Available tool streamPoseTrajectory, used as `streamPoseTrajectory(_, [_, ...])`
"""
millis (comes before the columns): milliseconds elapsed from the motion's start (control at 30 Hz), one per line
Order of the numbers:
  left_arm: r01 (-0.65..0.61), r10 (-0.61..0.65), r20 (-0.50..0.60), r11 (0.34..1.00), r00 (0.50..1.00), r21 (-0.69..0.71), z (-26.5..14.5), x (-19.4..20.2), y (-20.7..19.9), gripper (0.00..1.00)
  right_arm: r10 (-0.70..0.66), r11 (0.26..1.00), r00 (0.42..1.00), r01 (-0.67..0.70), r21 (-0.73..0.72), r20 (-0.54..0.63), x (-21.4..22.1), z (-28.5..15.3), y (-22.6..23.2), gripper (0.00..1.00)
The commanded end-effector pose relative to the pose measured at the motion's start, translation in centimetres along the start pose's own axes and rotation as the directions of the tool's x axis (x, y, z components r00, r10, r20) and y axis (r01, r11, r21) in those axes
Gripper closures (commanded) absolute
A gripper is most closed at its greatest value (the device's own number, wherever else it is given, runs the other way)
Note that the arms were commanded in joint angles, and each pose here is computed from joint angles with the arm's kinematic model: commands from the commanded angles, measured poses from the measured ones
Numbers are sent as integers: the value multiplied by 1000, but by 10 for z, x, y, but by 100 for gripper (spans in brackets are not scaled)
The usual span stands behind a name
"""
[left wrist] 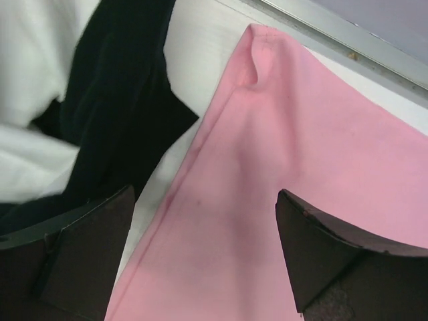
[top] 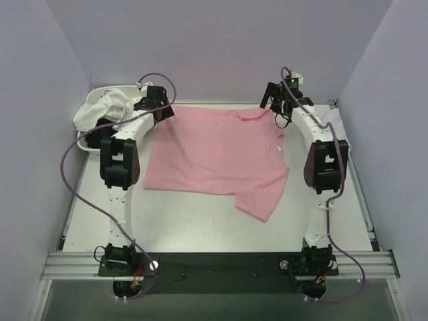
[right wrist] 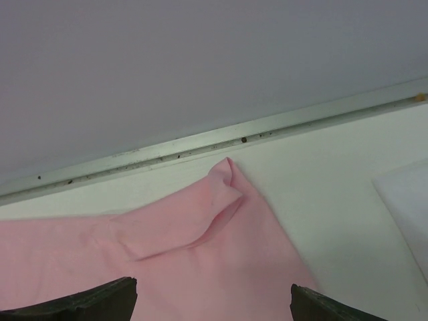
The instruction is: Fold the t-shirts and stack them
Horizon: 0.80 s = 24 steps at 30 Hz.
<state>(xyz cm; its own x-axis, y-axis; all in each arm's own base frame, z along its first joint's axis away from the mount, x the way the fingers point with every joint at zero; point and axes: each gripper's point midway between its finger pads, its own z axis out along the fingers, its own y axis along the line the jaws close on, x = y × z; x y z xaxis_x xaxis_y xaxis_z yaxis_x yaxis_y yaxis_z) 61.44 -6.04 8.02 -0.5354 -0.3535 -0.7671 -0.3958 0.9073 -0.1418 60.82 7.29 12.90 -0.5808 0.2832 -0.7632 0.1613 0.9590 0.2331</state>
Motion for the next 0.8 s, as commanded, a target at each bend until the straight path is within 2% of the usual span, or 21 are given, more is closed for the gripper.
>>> streamPoseTrajectory(0, [58,-81,179,990,980,127,-120,-91,-22,4,-7,995,992,19,-94,129,-39,-102,45,0])
streamPoseTrajectory(33, [41,-59,144,991,988,125,-130,-80,-22,4,-2,991,990,21,-131,143,-39,-132,57,0])
streamPoseTrajectory(67, [25,-40,120,992,992,120,-141,-67,-25,4,-9,986,993,28,-163,121,-25,-143,65,0])
streamPoseTrajectory(100, [22,-34,106,994,994,105,-157,-59,-20,4,-30,988,999,36,-150,42,13,-143,58,0])
streamPoseTrajectory(133, [-1,-4,65,997,998,81,-164,-42,-14,4,-41,982,999,47,-184,34,21,-165,70,0])
streamPoseTrajectory(167, [-14,10,40,995,999,95,-176,-27,-19,4,-53,983,998,46,-177,-32,44,-171,66,0])
streamPoseTrajectory(233, [-44,46,-20,996,999,78,-191,10,-6,4,-75,979,993,56,-194,-93,79,-188,64,0])
streamPoseTrajectory(300, [-46,55,-62,989,997,141,-211,35,-10,4,-98,976,989,73,-205,-113,96,-210,62,0])
streamPoseTrajectory(333, [-59,73,-102,989,992,136,-208,60,0,3,-108,980,980,77,-184,-165,122,-208,50,0])
streamPoseTrajectory(433, [-7,48,-180,975,982,222,-213,107,5,3,-104,982,967,62,-180,-232,157,-220,33,0])
streamPoseTrajectory(533, [51,7,-188,953,982,300,-221,122,2,3,-87,981,963,39,-188,-254,176,-233,24,0])
streamPoseTrajectory(567, [63,3,-218,954,976,293,-219,139,9,3,-84,983,957,34,-179,-277,193,-233,16,0])
streamPoseTrajectory(767, [82,-8,-245,953,969,293,-215,161,17,3,-64,979,949,0,-203,-309,225,-246,4,0])
